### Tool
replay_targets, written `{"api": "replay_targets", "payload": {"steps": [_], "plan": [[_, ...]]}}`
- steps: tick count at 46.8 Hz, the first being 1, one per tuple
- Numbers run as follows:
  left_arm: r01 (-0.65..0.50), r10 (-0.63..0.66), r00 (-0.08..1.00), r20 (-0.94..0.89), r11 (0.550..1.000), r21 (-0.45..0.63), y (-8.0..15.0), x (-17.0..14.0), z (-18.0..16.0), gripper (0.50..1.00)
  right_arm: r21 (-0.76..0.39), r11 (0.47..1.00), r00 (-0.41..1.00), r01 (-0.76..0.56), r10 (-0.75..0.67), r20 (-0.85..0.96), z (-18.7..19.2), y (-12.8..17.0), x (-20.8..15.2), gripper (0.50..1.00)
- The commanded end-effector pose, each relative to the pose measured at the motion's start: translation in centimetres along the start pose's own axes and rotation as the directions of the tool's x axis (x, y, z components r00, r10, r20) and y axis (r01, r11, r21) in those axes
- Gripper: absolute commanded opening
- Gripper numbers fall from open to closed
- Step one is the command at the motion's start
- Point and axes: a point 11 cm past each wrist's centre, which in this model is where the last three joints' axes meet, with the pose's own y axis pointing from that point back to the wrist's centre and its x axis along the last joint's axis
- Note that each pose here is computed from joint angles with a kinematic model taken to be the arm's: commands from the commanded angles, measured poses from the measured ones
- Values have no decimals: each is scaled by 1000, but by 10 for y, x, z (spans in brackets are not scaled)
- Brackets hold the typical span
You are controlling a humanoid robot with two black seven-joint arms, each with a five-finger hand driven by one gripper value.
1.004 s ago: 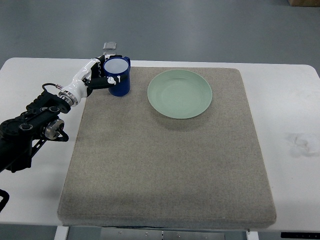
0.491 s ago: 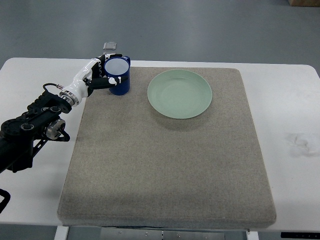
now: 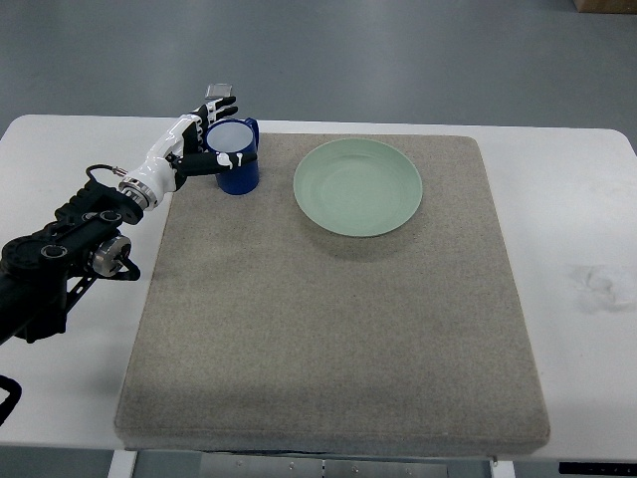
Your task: Place cup left of plate with left hand
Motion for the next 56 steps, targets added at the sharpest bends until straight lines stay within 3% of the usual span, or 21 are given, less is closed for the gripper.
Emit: {"api": "replay_targets", "payload": {"steps": [1, 8, 28, 36, 46, 56], "plan": [[-14, 14, 1000, -28, 1000, -4, 1, 3, 1, 964, 0, 1000, 1000, -2, 2, -1, 0, 0, 0, 932], [-52, 50, 996, -70, 998, -20, 0, 14, 7, 992, 0, 1000, 1000, -1, 1, 0, 0, 0, 0, 932], [-261, 203, 932, -302, 951, -166, 0, 70, 61, 992, 0, 1000, 1000, 1, -1, 0, 0, 0, 0, 932], [-325, 220, 861, -458, 932, -163, -3, 78, 69, 992, 0, 1000, 1000, 1, -1, 0, 0, 0, 0, 932], [-317, 249, 823, -510, 947, -49, -10, 71, 56, 956, 0, 1000, 1000, 1, -1, 0, 0, 0, 0, 932], [-321, 255, 813, -524, 946, -38, -11, 68, 54, 973, 0, 1000, 1000, 1, -1, 0, 0, 0, 0, 932]]}}
